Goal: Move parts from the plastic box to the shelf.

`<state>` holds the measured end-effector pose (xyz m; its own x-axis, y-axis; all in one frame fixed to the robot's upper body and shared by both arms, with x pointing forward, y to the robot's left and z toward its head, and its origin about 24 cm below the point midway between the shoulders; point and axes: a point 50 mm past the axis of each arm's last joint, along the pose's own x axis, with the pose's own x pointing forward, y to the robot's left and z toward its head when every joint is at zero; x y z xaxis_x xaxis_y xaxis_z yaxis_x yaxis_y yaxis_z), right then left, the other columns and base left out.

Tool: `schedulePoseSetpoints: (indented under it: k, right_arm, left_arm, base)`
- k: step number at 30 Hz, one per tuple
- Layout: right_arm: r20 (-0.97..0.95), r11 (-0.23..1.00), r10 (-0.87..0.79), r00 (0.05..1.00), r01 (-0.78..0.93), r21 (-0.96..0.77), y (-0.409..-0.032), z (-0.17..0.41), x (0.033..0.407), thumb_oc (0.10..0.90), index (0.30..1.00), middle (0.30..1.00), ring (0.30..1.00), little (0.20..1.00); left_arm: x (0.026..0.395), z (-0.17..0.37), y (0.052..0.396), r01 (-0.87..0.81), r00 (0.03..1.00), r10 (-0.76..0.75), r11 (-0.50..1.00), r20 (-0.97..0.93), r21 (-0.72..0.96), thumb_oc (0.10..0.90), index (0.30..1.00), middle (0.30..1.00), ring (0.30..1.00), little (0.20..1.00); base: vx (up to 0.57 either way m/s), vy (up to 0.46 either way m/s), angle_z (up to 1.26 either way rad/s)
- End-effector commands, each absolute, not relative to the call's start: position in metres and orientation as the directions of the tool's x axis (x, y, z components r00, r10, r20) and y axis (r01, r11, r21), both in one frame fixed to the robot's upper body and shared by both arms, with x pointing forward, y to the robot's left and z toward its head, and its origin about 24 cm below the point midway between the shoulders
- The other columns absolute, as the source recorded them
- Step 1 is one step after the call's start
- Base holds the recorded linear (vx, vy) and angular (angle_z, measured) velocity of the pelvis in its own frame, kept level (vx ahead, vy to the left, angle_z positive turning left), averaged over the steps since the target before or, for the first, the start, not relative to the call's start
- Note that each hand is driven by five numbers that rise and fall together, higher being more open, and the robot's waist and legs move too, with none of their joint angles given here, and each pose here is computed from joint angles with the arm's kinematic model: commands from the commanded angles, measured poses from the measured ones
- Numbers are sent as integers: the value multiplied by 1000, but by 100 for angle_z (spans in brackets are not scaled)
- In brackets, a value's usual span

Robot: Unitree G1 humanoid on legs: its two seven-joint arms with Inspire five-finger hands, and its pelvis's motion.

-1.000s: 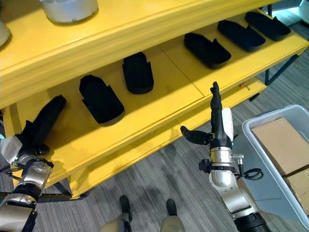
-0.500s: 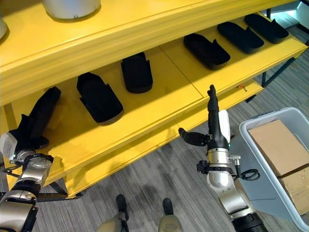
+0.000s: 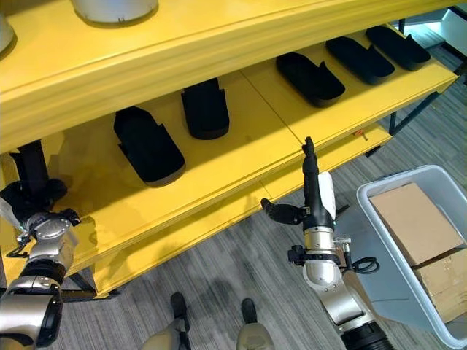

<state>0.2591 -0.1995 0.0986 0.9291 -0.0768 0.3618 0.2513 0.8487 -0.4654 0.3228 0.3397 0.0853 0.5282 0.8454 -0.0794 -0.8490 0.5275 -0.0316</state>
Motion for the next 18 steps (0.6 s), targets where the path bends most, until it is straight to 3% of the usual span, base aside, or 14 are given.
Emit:
schedulePoseSetpoints:
  k: [1, 8, 18]
  right_arm:
    - [619, 878, -33, 785, 319, -357, -183, 160, 269, 900, 1000, 1000, 1000, 1000]
    - [617, 881, -35, 786, 316, -353, -180, 161, 271, 900, 1000, 1000, 1000, 1000]
    - [592, 880, -29, 805, 301, -367, -177, 156, 272, 900, 1000, 1000, 1000, 1000]
  left_arm:
    - [334, 36, 288, -768, 626, 690, 625, -363, -138, 400, 300, 300, 300, 300]
    - [342, 36, 275, -763, 640, 625, 584, -446, -277, 400, 300, 300, 300, 300]
    - [337, 25, 271, -770, 614, 615, 604, -495, -206, 400, 300, 300, 300, 300]
  base:
    - [0, 0, 0]
    - [0, -5, 0]
    - [13, -5, 0]
